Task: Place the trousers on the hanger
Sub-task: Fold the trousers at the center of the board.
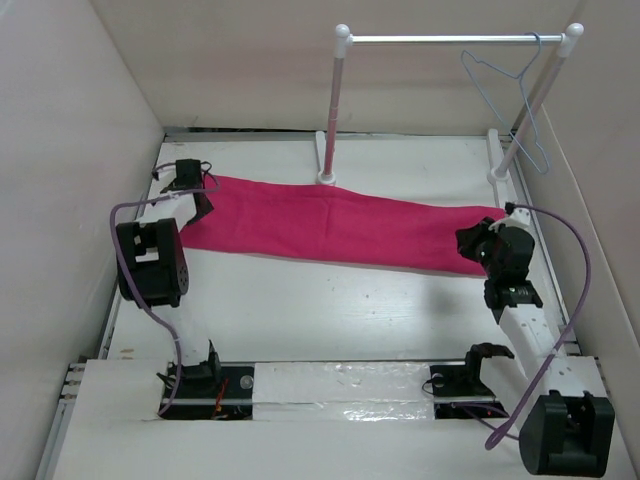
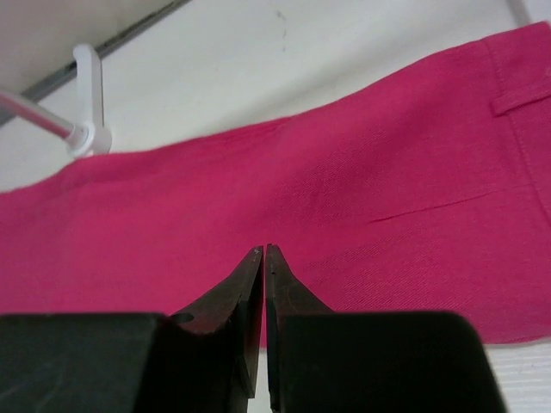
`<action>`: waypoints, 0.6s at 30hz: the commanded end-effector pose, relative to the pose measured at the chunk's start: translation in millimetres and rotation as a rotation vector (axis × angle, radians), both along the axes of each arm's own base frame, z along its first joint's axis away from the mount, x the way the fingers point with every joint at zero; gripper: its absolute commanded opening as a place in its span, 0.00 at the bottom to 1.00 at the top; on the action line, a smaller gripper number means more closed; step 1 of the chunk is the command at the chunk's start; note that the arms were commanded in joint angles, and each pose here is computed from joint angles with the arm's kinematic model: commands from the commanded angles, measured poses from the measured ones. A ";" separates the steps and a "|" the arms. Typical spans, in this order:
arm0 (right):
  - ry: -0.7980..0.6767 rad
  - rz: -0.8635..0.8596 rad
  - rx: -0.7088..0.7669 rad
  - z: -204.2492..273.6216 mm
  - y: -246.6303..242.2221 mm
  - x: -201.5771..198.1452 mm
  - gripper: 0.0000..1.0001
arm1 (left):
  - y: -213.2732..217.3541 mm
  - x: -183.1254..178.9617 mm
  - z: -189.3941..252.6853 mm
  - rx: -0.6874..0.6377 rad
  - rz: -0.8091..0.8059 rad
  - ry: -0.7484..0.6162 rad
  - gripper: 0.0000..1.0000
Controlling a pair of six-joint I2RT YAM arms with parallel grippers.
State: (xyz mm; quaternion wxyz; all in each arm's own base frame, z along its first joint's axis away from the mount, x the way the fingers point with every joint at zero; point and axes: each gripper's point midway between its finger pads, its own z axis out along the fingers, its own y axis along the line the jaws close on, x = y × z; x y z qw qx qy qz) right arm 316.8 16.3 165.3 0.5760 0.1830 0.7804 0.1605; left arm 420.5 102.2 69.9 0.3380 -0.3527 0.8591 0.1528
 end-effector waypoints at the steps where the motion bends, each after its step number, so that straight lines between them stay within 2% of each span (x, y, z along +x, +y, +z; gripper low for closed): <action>1: -0.021 0.146 -0.046 3.7 26.7 -0.8 0.12 | -10.9 -6.1 -16.2 0.052 -0.059 0.128 0.67; 4: -0.014 0.207 -0.048 -0.6 45.7 -4.7 0.14 | -10.4 -6.2 -31.2 0.079 -0.071 0.210 0.64; 7: -0.020 0.205 -0.057 -0.5 53.4 -6.7 0.15 | -10.1 -14.1 -52.9 0.081 -0.088 0.285 0.53; 8: -0.020 0.223 -0.058 -0.9 60.4 -8.2 0.15 | -7.0 -20.8 -57.9 0.100 -0.092 0.327 0.45; 9: -0.022 0.226 -0.060 -0.4 62.6 -8.2 0.15 | -5.1 -27.3 -67.7 0.110 -0.093 0.368 0.26; 12: -0.031 0.234 -0.059 6.1 69.1 -8.7 0.16 | -3.2 -43.1 -71.7 0.120 -0.100 0.442 0.00; 14: -0.040 0.232 -0.052 10.3 70.6 -9.8 0.16 | -3.0 -54.8 -73.3 0.122 -0.107 0.478 0.00; 18: -0.067 0.215 -0.050 25.5 67.4 -13.6 0.17 | -3.1 -102.0 -82.3 0.125 -0.123 0.593 0.00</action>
